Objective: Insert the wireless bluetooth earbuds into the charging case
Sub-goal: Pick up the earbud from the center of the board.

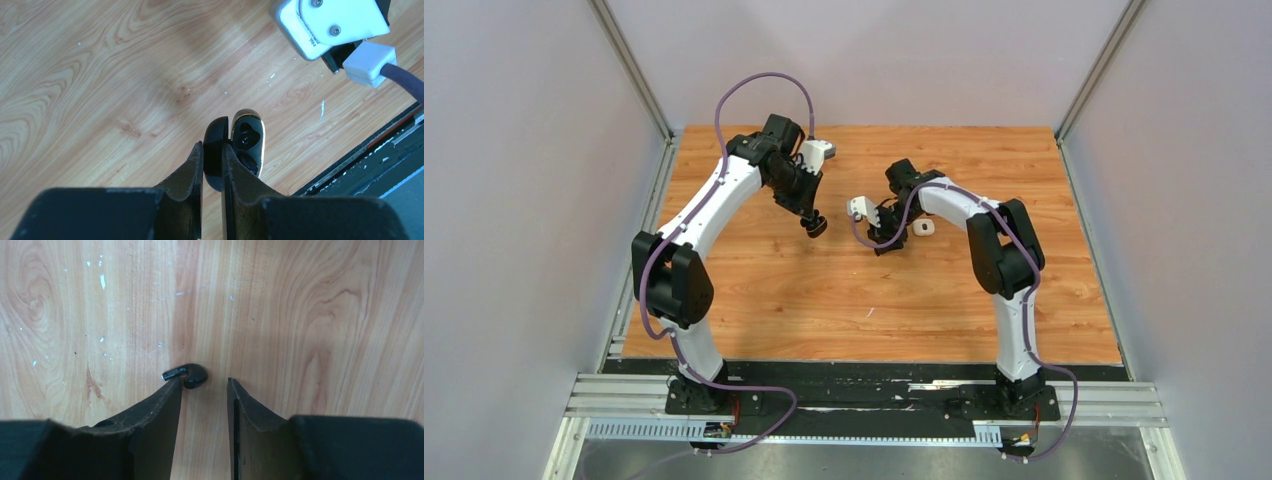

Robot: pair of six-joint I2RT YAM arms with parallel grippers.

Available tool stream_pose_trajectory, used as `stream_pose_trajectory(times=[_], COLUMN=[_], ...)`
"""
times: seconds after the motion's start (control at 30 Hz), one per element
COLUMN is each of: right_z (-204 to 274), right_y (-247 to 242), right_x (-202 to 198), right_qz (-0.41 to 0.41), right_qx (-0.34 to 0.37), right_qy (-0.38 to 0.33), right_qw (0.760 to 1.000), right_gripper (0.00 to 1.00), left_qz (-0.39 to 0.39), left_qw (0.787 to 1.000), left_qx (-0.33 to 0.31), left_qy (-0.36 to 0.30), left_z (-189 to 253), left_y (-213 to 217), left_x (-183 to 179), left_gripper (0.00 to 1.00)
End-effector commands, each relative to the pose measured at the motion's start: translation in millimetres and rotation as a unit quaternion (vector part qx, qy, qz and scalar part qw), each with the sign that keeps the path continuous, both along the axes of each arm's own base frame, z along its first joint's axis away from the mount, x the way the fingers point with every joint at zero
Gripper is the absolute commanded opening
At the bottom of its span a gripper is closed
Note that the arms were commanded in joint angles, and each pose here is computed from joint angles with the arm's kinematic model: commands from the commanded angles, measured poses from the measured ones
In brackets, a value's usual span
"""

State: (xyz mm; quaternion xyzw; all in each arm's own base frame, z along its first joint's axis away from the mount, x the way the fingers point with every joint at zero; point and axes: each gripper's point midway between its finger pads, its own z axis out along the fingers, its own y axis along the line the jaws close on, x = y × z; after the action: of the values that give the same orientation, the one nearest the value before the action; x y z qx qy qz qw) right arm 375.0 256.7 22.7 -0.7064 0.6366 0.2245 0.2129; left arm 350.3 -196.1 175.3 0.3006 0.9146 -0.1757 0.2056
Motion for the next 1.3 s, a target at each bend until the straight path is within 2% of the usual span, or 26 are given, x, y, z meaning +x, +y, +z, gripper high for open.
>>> stream_pose_trajectory(times=[0.0,0.13,0.27,0.63,1.0,1.27], right_z=[10.1,6.1,2.5,12.1,-0.9,-1.9], right_y=[17.8,20.3,16.2,5.6,3.1,0.1], right_x=[-16.1,-14.3,-15.4,1.3,-5.6,4.5], right_qz=[0.020,0.021,0.018,-0.036,-0.035,-0.058], right_qx=[0.024,0.020,0.009,0.017,0.014,0.012], right_qy=[0.018,0.021,0.023,-0.001,-0.006,-0.035], right_qw=[0.999,0.999,1.000,0.999,0.999,0.998], right_gripper=[0.36,0.30,0.29,0.35,0.36,0.38], left_qz=[-0.007,-0.007,-0.008,-0.007,-0.006,-0.005], left_qw=[1.000,1.000,1.000,1.000,1.000,1.000], left_qx=[-0.015,-0.012,-0.011,-0.011,-0.010,-0.010], left_qy=[-0.021,-0.019,-0.016,-0.017,-0.015,-0.016], left_z=[14.5,13.3,12.3,13.7,13.3,13.2], left_y=[-1.3,-0.6,-0.3,-0.9,-0.5,-0.1], left_x=[0.4,-0.5,-1.4,1.2,-0.2,-0.4], left_gripper=[0.00,0.00,0.00,0.00,0.00,0.00])
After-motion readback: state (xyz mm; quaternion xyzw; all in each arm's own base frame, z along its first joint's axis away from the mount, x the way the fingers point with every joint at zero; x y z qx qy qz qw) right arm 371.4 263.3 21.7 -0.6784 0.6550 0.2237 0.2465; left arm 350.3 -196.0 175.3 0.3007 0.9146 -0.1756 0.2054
